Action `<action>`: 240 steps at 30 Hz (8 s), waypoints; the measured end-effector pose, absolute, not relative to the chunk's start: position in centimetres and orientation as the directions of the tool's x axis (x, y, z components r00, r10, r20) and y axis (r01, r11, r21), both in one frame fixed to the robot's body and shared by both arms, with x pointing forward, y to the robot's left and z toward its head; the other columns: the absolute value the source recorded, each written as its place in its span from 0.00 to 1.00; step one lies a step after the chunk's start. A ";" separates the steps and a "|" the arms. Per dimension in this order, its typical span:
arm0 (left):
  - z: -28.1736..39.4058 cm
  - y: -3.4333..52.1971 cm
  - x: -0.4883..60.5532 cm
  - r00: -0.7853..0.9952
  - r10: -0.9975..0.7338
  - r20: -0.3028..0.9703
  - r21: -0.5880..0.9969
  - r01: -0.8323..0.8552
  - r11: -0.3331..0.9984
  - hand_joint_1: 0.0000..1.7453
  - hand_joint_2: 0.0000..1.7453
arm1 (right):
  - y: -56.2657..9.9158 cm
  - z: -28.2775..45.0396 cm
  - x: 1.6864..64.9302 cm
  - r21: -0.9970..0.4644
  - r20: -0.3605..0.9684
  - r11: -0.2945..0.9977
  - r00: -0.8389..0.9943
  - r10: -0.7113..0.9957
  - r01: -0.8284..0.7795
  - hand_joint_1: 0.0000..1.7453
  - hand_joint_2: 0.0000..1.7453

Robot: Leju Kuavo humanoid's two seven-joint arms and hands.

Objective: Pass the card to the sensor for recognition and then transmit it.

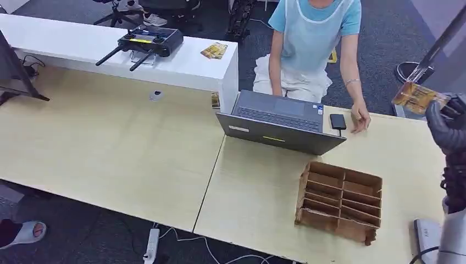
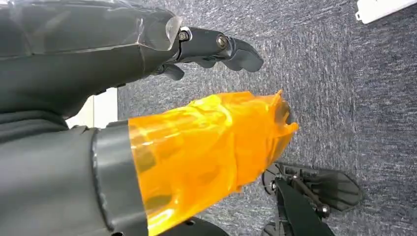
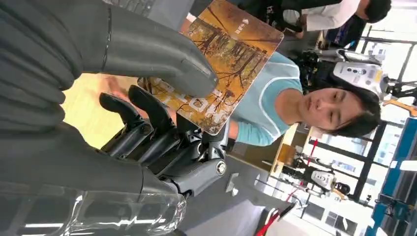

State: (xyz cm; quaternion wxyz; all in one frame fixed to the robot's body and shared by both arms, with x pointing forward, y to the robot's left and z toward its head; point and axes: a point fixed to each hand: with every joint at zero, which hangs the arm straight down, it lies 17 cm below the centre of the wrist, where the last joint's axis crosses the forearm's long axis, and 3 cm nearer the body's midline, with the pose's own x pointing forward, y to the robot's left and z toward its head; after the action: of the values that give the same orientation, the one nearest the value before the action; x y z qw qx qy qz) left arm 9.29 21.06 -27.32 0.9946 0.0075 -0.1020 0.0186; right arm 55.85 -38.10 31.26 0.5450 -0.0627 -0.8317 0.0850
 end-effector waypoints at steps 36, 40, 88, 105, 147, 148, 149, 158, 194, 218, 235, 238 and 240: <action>-27.3 20.7 9.0 0.978 0.070 0.199 0.005 -0.072 0.997 0.00 0.00 | -50.0 15.9 44.7 -0.316 0.940 0.934 -0.076 0.332 0.166 1.00 1.00; -27.3 20.7 9.0 0.978 0.070 0.199 0.004 -0.072 0.997 0.00 0.00 | -51.7 14.4 44.3 -0.345 0.936 0.922 -0.018 0.353 0.174 1.00 1.00; -27.4 21.0 9.0 0.979 0.053 0.197 0.008 -0.055 0.998 0.00 0.00 | -59.9 6.6 40.0 -0.328 0.933 0.912 0.232 0.273 0.248 1.00 1.00; -27.3 20.9 9.1 0.977 0.061 0.203 0.001 -0.062 0.998 0.00 0.00 | -58.7 4.0 39.8 -0.350 0.914 0.917 0.284 0.289 0.193 1.00 1.00; -27.3 21.0 9.4 0.976 0.059 0.211 0.004 -0.061 0.998 0.00 0.00 | -60.1 6.1 43.2 -0.512 0.838 0.838 0.324 0.440 0.186 1.00 1.00; -27.3 21.0 9.5 0.976 0.060 0.211 0.004 -0.062 0.998 0.00 0.00 | -59.9 6.3 43.4 -0.505 0.844 0.843 0.312 0.437 0.184 1.00 1.00; -27.3 20.9 9.5 0.976 0.061 0.211 0.003 -0.063 0.998 0.00 0.00 | -59.8 6.5 43.6 -0.499 0.848 0.847 0.302 0.435 0.182 1.00 1.00; -27.2 20.8 9.6 0.974 0.068 0.215 0.000 -0.070 0.998 0.00 0.00 | -58.4 11.0 46.3 -0.471 0.879 0.862 0.184 0.440 0.186 1.00 1.00; -27.0 19.9 10.1 0.974 -0.008 0.225 0.001 0.008 1.000 0.00 0.00 | -31.1 35.2 60.3 -0.921 0.070 0.099 -0.090 0.993 0.377 1.00 1.00; -26.9 19.4 10.2 0.968 -0.070 0.239 -0.007 0.074 0.997 0.00 0.00 | -24.2 32.2 64.2 -0.951 -0.127 -0.085 -0.124 0.984 0.297 1.00 1.00; -27.0 19.7 9.9 0.972 -0.078 0.221 0.004 0.079 0.997 0.00 0.00 | -23.6 30.5 64.9 -0.952 -0.156 -0.114 -0.132 0.979 0.283 0.02 1.00; -27.0 19.7 9.9 0.972 -0.078 0.220 0.001 0.079 0.997 0.00 0.00 | -23.6 30.2 64.9 -0.954 -0.156 -0.114 -0.131 0.979 0.279 0.00 1.00; -27.0 19.6 9.9 0.973 -0.078 0.219 -0.001 0.080 0.997 0.00 0.00 | -23.7 30.0 65.0 -0.954 -0.156 -0.115 -0.129 0.979 0.275 0.00 1.00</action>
State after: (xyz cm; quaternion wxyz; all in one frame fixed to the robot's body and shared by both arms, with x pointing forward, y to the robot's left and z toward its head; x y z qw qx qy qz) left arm 9.88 19.62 -27.04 0.9931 -0.0050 -0.1102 -0.0396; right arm 64.95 -23.70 30.00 0.3540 -0.5570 -0.5631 0.4974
